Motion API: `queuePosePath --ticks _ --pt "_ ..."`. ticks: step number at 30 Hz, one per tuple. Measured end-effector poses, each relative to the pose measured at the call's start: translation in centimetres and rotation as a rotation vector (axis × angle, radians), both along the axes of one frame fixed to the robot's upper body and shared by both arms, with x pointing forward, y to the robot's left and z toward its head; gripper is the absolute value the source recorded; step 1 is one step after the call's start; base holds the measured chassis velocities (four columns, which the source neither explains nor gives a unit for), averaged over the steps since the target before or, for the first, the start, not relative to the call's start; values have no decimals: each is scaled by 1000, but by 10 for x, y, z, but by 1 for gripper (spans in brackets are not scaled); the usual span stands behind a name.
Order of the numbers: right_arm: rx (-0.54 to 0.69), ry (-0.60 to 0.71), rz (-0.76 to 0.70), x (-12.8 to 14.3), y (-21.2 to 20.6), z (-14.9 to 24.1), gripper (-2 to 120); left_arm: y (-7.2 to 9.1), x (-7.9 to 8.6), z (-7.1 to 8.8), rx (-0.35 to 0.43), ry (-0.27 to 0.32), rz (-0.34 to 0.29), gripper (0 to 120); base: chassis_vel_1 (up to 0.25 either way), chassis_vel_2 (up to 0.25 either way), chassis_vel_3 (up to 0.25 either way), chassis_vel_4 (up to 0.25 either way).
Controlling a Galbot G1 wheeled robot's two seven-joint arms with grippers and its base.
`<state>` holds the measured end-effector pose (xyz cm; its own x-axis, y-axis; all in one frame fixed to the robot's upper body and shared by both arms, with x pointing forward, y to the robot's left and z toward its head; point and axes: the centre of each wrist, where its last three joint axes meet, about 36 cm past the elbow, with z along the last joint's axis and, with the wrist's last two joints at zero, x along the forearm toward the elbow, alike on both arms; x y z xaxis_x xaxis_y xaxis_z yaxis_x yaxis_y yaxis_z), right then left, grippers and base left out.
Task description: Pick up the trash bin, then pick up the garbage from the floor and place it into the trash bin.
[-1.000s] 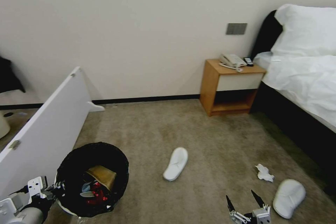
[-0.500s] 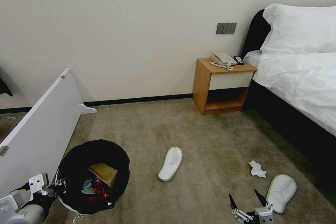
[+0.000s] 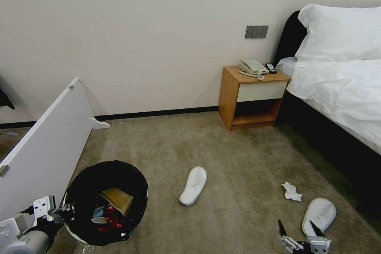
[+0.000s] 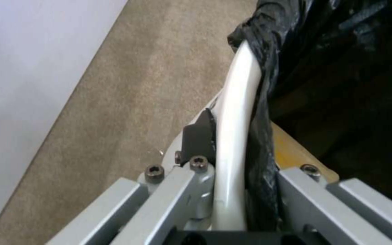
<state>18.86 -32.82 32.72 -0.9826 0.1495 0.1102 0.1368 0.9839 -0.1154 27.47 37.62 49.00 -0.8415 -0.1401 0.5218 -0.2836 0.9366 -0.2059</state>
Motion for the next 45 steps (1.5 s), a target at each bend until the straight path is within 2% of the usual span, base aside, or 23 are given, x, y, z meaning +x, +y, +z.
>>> queuePosePath --ticks 9,16,32,45 --pt "-52 -5 -75 -7 -12 -8 100 0 2 -5 -21 15 -1 1 0 0 0 0" --pt "-49 12 -15 -14 -22 -19 100 -1 1 -8 -30 22 3 1 0 0 0 0" --pt "-46 17 7 -15 -23 -25 100 -1 1 -10 -36 29 7 1 0 0 0 0" --pt "-44 15 13 -14 -22 -25 100 -1 1 -10 -38 29 6 1 -72 62 67 -70"
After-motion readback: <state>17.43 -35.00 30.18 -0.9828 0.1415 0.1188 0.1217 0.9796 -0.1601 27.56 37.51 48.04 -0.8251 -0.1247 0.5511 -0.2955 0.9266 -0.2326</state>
